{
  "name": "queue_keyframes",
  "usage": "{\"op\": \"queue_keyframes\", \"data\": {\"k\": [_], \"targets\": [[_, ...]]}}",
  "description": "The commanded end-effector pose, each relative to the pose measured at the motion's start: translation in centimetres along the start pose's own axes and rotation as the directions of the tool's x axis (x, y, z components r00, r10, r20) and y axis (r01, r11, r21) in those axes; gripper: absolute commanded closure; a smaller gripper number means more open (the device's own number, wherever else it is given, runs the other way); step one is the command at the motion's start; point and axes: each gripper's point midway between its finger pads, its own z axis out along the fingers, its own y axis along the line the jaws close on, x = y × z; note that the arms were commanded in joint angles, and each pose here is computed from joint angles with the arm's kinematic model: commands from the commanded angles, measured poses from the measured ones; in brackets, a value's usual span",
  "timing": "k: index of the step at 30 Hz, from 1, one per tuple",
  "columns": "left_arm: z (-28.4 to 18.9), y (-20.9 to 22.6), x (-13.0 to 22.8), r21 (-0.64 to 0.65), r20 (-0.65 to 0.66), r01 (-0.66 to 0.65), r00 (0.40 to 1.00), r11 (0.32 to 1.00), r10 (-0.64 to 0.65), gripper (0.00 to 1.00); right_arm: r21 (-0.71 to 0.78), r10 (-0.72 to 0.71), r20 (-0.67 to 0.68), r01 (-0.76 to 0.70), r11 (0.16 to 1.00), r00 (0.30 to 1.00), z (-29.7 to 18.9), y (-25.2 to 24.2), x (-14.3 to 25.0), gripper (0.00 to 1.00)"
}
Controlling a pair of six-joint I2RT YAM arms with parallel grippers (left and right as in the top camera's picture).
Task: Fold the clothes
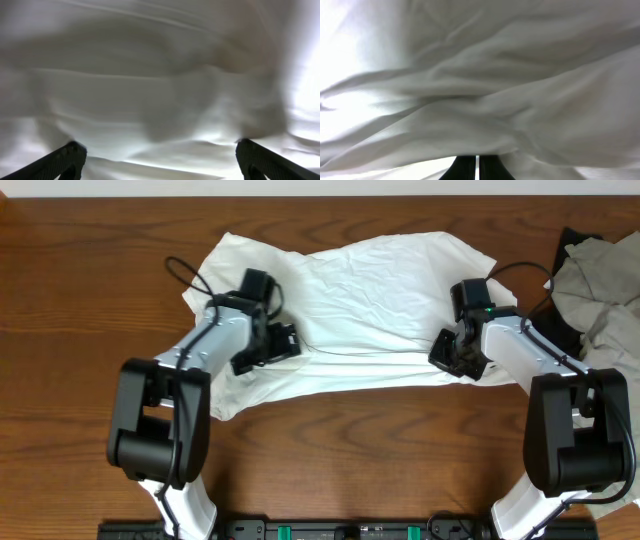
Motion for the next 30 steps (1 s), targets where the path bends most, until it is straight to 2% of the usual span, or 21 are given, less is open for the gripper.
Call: {"op": "queue_keyframes", "data": {"k": [1, 10, 20, 24, 28, 30], "targets": [[1.7, 5.4, -0.1, -0.135, -0.037, 0.036, 0.998, 0.990, -0.041, 0.02, 0.109, -0.005, 0.066, -0.002, 0.994, 0.998, 0.0, -2.2, -2.4, 0.96], [1.0, 9.2, -1.0, -0.148, -0.039, 0.141, 0.988, 0.979, -0.149, 0.02, 0.095, -0.024, 0.094, 0.015, 0.995, 0.995, -2.0, -1.0, -4.2, 0.92], [1.0, 9.7, -1.1, -0.149, -0.044, 0.131, 0.989, 0.980, -0.139, 0.02, 0.101, -0.023, 0.100, 0.013, 0.995, 0.995, -2.0, -1.1, -4.3, 0.92], [1.0, 9.7, -1.2, -0.147, -0.039, 0.131, 0.990, 0.980, -0.138, 0.02, 0.151, -0.028, 0.122, 0.009, 0.989, 0.992, -2.2, -2.0, -4.7, 0.91], [0.8, 9.6, -1.5, -0.143, -0.033, 0.131, 0.990, 0.981, -0.137, 0.02, 0.209, -0.028, 0.122, 0.002, 0.978, 0.992, -2.4, -3.3, -4.6, 0.98], [0.2, 9.4, -1.6, -0.142, -0.029, 0.131, 0.990, 0.981, -0.136, 0.02, 0.214, -0.002, 0.115, -0.023, 0.976, 0.993, -2.8, -3.6, -4.3, 0.99]]}}
